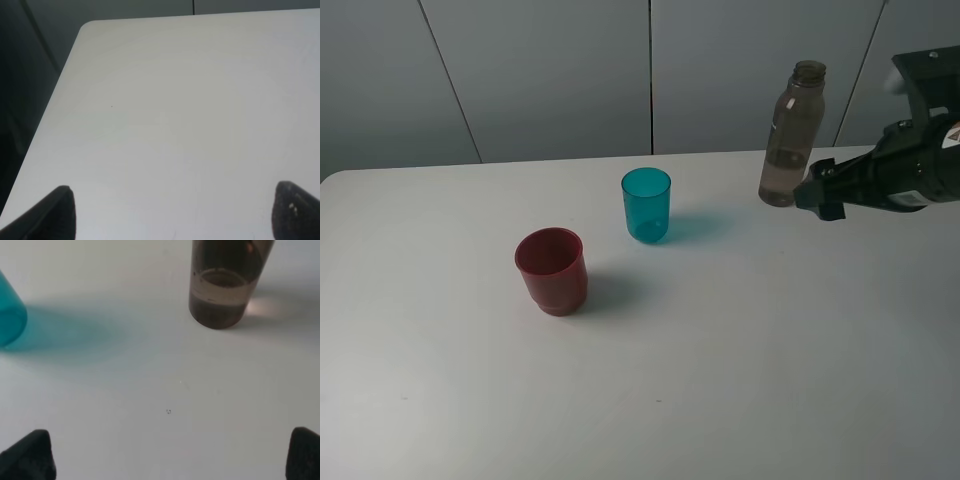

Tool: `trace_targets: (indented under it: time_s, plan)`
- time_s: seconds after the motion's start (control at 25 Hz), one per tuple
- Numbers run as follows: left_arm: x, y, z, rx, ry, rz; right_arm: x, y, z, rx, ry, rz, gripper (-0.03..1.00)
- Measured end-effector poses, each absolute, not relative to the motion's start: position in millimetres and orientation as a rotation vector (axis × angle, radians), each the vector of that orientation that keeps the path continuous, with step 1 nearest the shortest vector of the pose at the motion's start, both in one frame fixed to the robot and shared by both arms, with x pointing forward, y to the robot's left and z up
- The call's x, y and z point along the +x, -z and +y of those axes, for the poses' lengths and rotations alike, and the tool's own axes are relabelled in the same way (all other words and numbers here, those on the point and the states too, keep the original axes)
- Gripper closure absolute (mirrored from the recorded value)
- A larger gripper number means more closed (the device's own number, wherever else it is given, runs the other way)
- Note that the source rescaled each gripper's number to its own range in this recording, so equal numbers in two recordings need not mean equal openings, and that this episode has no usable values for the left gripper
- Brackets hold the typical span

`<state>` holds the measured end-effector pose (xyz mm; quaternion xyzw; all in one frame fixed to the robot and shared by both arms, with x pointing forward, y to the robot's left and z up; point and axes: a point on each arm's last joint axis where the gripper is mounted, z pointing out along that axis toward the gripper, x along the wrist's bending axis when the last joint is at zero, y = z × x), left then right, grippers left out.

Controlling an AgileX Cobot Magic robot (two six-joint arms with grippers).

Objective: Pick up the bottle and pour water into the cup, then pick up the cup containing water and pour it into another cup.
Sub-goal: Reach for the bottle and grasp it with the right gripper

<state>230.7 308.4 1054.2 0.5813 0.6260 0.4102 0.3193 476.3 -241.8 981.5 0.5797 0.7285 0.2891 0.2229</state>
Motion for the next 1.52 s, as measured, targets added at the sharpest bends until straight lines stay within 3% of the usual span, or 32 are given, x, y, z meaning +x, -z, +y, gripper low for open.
trace_targets:
  time_s: [0.64, 1.52]
  plan:
    - [230.7, -1054.2, 308.4, 1.535, -1.082, 1.642, 508.5, -910.3, -236.5, 1.493, -0.931, 1.865, -0.03]
    - [230.7, -1054.2, 308.4, 1.535, -1.082, 1.642, 571.5, -865.6, -233.4, 1.417, -0.962, 1.638, -0.03]
